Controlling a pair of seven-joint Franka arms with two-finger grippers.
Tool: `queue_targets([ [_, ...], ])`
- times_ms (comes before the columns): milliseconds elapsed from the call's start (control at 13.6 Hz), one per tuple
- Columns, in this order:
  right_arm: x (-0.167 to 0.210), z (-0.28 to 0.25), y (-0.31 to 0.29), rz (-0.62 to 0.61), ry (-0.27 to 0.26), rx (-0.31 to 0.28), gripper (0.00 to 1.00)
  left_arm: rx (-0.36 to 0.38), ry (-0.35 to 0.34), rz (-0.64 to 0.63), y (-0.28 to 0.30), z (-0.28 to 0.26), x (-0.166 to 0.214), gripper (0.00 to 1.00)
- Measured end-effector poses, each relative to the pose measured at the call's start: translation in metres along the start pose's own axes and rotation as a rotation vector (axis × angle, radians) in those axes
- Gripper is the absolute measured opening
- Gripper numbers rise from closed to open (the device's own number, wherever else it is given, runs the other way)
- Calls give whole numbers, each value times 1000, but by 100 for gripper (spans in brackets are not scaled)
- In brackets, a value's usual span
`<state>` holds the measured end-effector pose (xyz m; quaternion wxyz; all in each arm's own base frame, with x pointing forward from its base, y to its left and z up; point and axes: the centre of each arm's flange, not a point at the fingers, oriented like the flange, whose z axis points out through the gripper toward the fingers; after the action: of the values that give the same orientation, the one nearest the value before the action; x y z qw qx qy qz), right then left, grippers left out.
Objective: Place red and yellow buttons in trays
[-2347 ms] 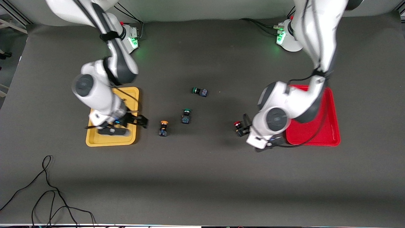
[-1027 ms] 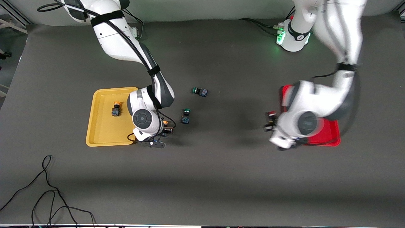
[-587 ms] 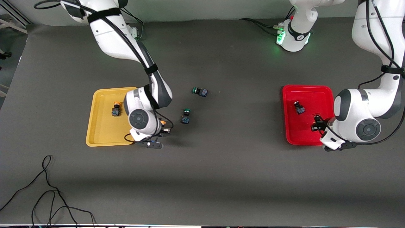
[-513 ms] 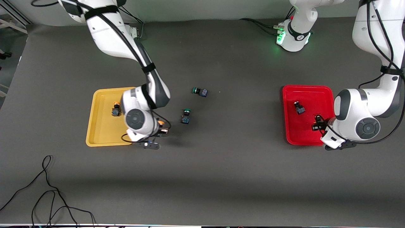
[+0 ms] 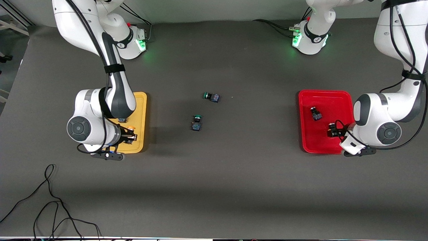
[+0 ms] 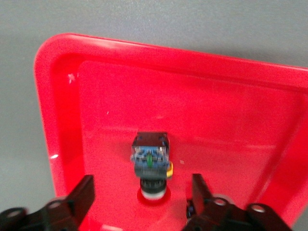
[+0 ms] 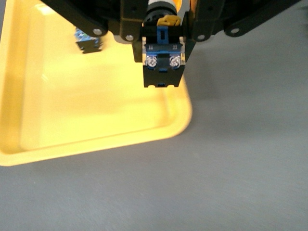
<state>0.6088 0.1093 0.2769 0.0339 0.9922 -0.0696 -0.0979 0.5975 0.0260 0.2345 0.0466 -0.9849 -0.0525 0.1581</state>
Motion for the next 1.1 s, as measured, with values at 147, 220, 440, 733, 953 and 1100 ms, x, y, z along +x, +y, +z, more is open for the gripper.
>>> queue_targets([
  [147,-9,40,22,-23,27,8,33,12,-29,14,8,-53,-11,100],
  [220,-15,58,32,-30,35,17,33,19,-21,24,15,-86,-21,100],
  [440,-25,80,46,-25,33,41,33,5,64,45,38,-173,-62,100],
  [733,-23,61,52,-11,61,68,73,-22,170,42,55,-232,-109,100],
  [953,-20,10,65,8,120,130,100,-28,233,44,55,-256,-147,100],
  [1100,-20,-45,81,16,118,197,100,-33,277,59,44,-276,-164,100],
])
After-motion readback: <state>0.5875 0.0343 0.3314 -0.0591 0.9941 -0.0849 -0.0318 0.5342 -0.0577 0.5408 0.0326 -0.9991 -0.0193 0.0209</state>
